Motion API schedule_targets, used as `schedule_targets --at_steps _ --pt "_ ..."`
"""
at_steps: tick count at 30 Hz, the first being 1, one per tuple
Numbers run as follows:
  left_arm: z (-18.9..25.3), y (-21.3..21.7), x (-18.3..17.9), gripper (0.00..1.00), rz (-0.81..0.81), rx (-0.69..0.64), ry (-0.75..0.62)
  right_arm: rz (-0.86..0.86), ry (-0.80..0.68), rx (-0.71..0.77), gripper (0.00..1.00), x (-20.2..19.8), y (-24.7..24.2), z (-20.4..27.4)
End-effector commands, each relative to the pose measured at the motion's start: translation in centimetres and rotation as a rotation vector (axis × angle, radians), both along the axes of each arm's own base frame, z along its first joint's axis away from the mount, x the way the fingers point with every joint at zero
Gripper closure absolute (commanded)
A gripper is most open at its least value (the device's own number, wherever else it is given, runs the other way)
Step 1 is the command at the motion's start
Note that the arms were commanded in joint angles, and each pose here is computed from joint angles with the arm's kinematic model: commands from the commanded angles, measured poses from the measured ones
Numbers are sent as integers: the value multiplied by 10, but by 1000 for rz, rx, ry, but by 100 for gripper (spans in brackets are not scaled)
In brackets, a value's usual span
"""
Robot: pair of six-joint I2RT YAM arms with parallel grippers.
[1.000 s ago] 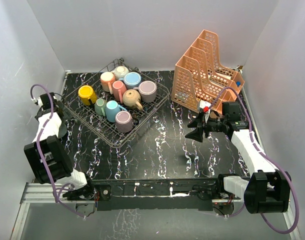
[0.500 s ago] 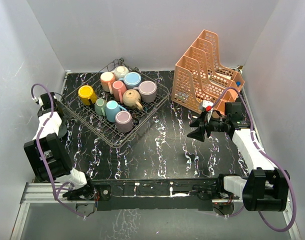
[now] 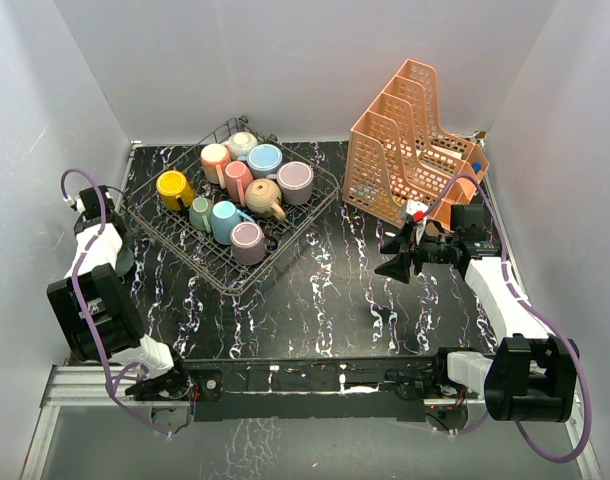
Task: Load the cups into the dish rack
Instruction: Pick up the cup at the center of the board.
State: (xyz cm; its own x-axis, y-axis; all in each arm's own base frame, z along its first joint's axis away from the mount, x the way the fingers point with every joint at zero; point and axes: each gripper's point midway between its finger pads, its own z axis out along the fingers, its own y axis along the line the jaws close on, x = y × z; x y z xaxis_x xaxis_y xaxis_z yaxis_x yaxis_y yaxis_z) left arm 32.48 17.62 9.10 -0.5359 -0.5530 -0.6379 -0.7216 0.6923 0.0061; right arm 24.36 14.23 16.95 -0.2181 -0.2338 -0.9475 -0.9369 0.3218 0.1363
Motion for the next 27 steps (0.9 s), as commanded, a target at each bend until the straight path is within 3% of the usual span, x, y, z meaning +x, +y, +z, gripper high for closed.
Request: schedule_targets --at_steps 1,14,21,27 --pt "6 2 4 65 3 -10 -29 14 -23 19 37 0 0 1" --pt "-3 -1 3 70 -1 -54 -29 7 -25 24 37 1 -3 2" --pt "-4 -1 3 78 -3 -65 -29 10 -32 26 37 0 -2 4" --pt "0 -3 3 100 -12 -71 -34 10 -36 25 37 1 -3 5"
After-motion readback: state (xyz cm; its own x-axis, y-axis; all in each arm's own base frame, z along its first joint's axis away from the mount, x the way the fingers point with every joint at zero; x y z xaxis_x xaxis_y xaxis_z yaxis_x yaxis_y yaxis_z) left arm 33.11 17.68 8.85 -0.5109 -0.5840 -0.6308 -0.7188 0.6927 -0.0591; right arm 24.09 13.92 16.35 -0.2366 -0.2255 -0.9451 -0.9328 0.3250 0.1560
